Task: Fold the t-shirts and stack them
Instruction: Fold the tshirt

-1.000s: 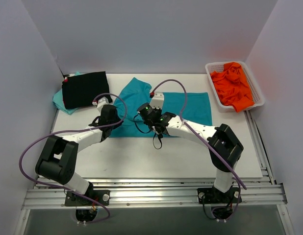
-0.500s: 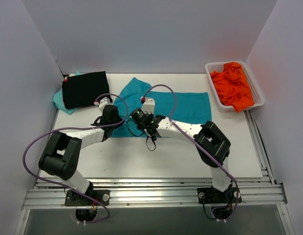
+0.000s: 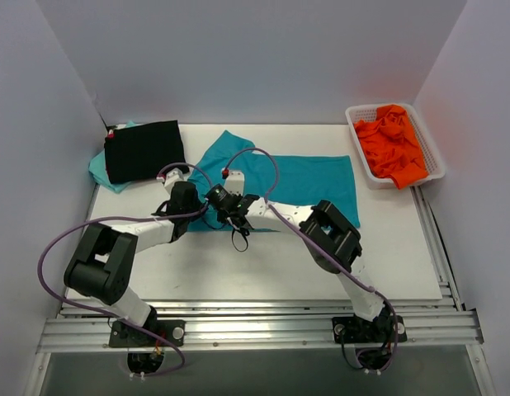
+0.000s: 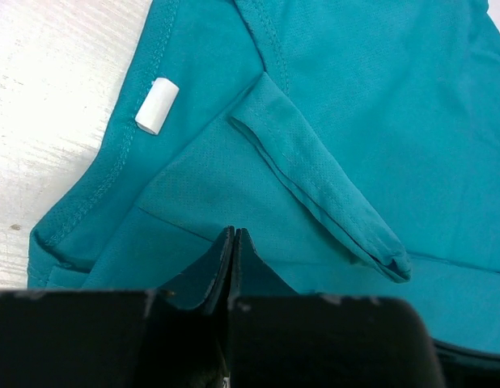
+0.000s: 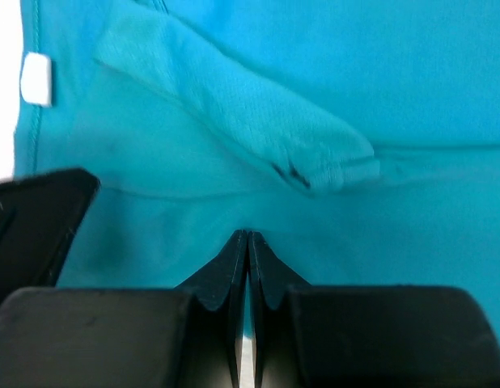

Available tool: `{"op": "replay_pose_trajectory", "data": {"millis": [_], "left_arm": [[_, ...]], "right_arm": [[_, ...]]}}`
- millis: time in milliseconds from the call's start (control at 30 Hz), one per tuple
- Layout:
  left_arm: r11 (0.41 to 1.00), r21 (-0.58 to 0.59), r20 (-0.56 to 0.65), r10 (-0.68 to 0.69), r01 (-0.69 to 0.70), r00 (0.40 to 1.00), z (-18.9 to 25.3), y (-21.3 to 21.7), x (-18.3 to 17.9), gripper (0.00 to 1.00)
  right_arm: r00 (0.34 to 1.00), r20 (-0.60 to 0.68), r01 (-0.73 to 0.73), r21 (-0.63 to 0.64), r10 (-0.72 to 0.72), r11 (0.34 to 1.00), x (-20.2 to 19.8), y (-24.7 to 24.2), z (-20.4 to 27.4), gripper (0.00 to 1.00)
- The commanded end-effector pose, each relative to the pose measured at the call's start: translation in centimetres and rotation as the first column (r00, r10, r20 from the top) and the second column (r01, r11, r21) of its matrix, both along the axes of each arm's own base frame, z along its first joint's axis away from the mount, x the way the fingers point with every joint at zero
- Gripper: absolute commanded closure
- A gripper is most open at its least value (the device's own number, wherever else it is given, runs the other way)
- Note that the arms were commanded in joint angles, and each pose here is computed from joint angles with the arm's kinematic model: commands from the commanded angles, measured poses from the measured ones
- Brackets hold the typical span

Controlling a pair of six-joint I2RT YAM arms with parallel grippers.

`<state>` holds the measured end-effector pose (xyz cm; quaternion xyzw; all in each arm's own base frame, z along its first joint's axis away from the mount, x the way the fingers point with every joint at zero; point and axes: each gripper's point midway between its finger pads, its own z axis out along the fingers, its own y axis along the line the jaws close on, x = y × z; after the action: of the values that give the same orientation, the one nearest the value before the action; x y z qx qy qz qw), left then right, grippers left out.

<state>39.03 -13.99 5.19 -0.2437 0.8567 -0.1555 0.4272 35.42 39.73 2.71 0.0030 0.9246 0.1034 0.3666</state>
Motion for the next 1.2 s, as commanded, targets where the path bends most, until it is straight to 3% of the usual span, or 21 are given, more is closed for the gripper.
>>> {"op": "replay_pose_trajectory", "data": {"millis": [0, 533, 900, 1167], "left_arm": [[0.999, -0.037, 0.080, 0.000, 0.003, 0.997, 2.4, -0.3, 1.0, 0.98], [0.998, -0.048, 0.066, -0.025, 0.028, 0.998, 1.1, -1.0, 1.5, 0.98], [0.999, -0.042, 0.048, -0.032, 0.034, 0.998, 0.1, -1.2, 1.8, 0.98], [0.999, -0.029, 0.041, -0.027, 0.028, 0.999, -0.1, -1.0, 1.8, 0.98]], "right_arm": [[1.000, 0.009, 0.020, 0.002, -0.020, 1.000, 1.7, 0.0, 0.6, 1.00], [0.997, -0.027, 0.077, 0.020, -0.077, 0.997, 6.4, -1.7, -1.8, 1.00], [0.999, 0.031, 0.039, 0.071, -0.041, 0.997, 9.4, 0.3, 1.8, 1.00], [0.994, 0.051, 0.094, 0.110, -0.100, 0.990, 14.6, -1.9, 1.8, 1.00]]}}
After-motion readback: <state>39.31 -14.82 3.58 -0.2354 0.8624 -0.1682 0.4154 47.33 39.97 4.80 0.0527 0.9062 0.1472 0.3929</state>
